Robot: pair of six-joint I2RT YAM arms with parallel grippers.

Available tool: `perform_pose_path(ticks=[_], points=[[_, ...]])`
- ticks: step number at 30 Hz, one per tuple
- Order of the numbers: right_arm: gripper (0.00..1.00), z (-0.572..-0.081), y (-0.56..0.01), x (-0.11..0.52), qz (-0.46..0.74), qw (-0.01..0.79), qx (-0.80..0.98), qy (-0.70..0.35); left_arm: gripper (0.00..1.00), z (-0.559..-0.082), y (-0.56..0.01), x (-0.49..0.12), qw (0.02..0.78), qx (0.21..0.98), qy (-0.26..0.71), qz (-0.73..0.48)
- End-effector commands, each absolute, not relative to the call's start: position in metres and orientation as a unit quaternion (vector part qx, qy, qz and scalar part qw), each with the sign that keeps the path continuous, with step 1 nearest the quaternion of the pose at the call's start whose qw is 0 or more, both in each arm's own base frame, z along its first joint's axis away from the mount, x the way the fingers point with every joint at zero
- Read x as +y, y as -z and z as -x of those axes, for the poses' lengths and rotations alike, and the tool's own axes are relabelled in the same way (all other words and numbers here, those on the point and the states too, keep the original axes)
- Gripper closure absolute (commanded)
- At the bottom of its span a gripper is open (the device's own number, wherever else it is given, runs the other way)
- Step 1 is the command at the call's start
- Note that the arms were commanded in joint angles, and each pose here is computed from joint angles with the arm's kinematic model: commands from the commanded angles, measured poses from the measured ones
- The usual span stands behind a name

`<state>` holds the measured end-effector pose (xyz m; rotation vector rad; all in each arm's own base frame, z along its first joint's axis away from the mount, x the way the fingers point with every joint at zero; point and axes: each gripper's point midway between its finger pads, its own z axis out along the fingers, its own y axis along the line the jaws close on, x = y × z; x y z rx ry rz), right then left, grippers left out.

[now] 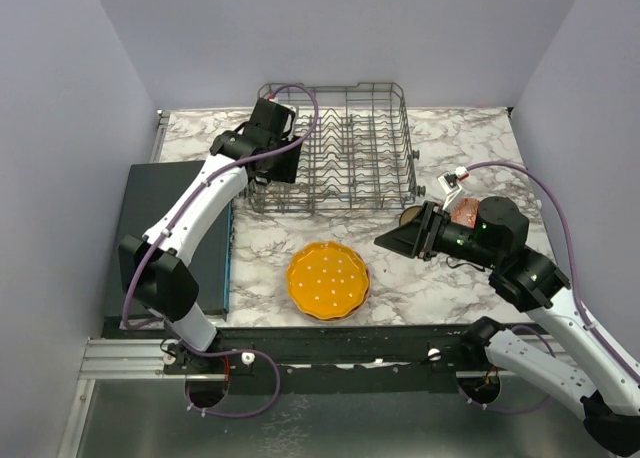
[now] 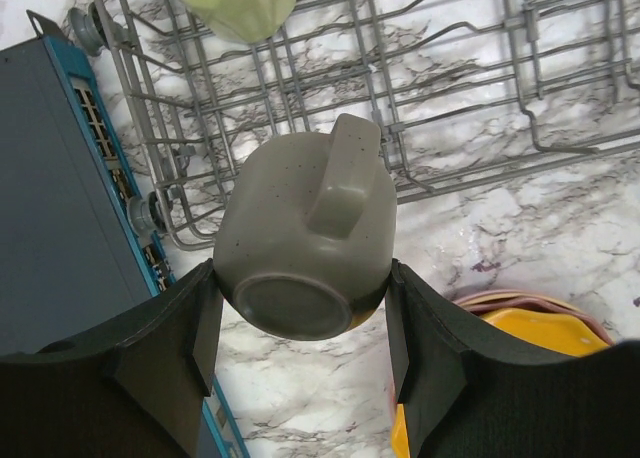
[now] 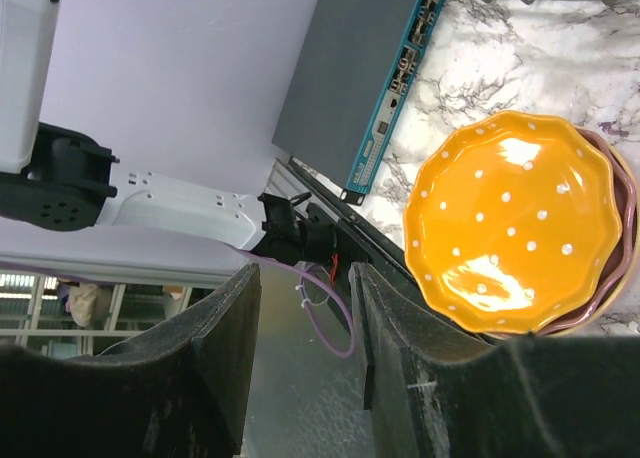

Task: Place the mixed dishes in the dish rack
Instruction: Turn the cup upside down in the dish rack.

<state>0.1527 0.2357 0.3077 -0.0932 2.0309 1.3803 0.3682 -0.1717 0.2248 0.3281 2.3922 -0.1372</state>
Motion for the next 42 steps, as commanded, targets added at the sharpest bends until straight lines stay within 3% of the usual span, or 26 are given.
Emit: perform_pose_path(ticks=[1, 9, 30, 36, 42], points=[[0.53, -0.151, -0.301, 0.233, 0.041, 0.340, 0.783, -0.519, 1.00, -0.379, -0.218, -0.161, 0.336, 0.933, 0.032, -0.123], [0.53, -0.151, -0.295, 0.233, 0.043, 0.337, 0.787, -0.515, 1.00, -0.395, -0.180, -0.155, 0.287, 0.950, -0.005, -0.124], [0.53, -0.152, -0.284, 0.236, 0.050, 0.324, 0.796, -0.509, 1.00, -0.429, -0.142, -0.143, 0.247, 0.961, -0.046, -0.113], [0.53, -0.153, -0.282, 0.238, 0.052, 0.321, 0.797, -0.509, 0.93, -0.434, -0.134, -0.137, 0.240, 0.963, -0.054, -0.108], [0.53, -0.153, -0.281, 0.239, 0.055, 0.320, 0.798, -0.508, 0.92, -0.440, -0.123, -0.132, 0.229, 0.966, -0.061, -0.103]])
